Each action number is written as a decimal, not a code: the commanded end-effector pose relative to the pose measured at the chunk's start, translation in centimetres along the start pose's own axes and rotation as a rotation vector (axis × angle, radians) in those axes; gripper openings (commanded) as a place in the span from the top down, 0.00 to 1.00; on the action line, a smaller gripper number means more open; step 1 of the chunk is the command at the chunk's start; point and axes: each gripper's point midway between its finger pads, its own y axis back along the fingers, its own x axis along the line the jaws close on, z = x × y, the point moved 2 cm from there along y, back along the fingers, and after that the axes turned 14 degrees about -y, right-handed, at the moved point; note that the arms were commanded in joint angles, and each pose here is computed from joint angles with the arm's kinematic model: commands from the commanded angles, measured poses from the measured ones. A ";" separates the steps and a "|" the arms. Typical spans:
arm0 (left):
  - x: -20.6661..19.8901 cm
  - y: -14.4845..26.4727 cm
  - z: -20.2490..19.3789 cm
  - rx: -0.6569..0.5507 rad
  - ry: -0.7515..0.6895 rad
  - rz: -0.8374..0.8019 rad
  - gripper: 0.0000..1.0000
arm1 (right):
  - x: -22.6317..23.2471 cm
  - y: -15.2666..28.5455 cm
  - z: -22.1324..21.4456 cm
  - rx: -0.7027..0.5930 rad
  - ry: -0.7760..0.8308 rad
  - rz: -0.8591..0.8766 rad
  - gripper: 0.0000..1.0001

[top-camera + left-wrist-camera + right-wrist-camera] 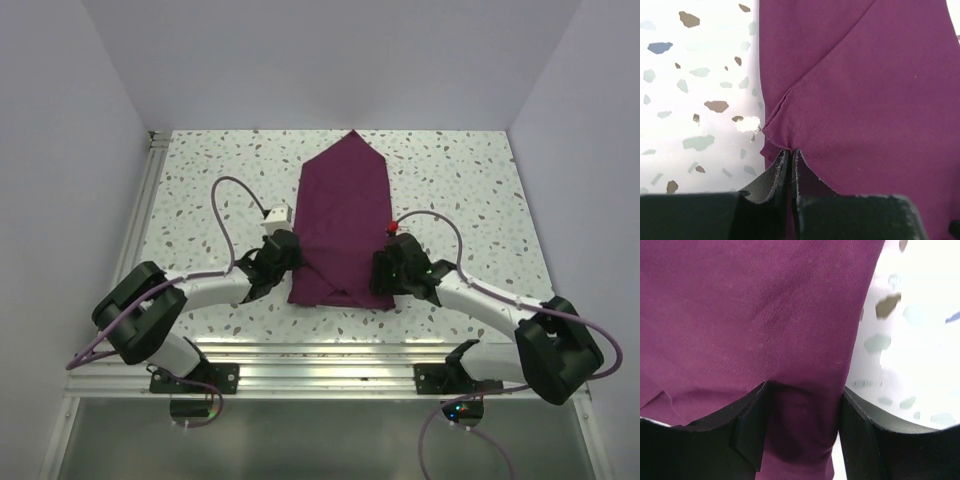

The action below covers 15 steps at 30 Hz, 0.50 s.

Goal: Prepare the surgical pack

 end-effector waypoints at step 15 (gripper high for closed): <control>2.2 4.3 -4.3 0.217 -0.079 0.058 0.51 | 0.8 4.4 3.0 -0.038 0.037 -0.041 0.27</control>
